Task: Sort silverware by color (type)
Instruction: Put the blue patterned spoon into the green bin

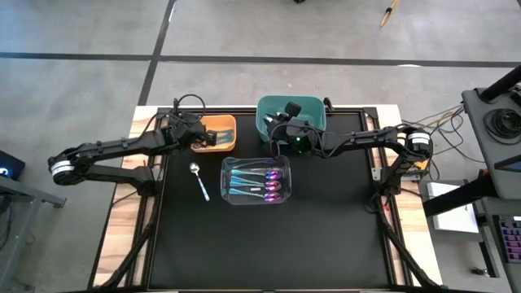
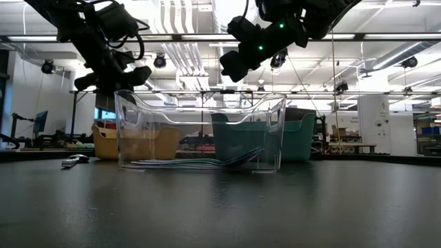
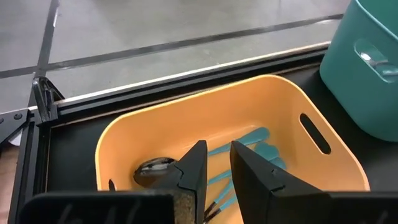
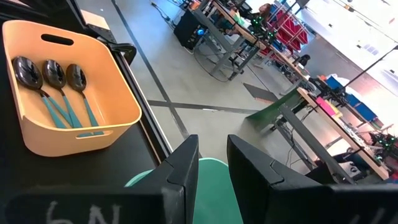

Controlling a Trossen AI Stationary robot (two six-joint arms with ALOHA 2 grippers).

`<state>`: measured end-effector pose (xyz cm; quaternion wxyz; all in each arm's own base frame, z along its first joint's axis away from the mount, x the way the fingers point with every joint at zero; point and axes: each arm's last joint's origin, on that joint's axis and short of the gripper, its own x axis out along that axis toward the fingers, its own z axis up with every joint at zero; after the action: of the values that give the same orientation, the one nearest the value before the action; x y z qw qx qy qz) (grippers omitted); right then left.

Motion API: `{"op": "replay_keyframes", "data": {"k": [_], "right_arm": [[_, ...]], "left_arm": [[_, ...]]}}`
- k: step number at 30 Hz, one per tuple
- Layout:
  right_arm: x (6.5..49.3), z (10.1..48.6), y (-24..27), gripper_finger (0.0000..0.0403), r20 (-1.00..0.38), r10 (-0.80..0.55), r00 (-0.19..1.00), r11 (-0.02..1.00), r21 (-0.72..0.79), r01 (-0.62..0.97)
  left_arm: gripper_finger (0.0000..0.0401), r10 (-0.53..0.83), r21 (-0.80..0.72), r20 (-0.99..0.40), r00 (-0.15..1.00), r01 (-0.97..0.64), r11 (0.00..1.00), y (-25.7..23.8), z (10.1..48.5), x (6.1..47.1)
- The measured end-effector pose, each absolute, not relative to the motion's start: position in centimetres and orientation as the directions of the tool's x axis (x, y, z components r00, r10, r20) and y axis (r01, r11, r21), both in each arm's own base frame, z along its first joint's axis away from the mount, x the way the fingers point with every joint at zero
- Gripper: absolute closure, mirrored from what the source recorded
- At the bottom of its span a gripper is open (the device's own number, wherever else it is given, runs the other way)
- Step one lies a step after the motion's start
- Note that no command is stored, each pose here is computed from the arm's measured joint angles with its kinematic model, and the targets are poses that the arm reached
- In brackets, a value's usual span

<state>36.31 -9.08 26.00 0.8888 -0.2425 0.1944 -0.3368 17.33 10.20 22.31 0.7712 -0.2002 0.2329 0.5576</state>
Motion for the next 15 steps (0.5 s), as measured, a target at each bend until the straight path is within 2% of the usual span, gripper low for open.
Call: {"op": "replay_keyframes", "data": {"k": [4,11,15], "right_arm": [[36.3,26.0,-9.1,0.0326,-0.182,-0.694,0.697,0.655,-0.562,0.505],[36.5,26.3,-8.5,0.0326,-0.175,-0.685,0.707,0.666,-0.544,0.51],[36.6,26.7,-7.9,0.0326,-0.165,-0.678,0.716,0.67,-0.538,0.511]], "left_arm": [[0.0348,0.753,-0.055,-0.582,0.308,-0.939,0.341,10.3,23.8,17.7],[0.0348,0.686,0.102,-0.662,0.301,-0.871,0.481,9.6,26.6,17.6],[0.0349,0.637,0.128,-0.711,0.298,-0.836,0.534,8.8,28.1,17.3]]}}
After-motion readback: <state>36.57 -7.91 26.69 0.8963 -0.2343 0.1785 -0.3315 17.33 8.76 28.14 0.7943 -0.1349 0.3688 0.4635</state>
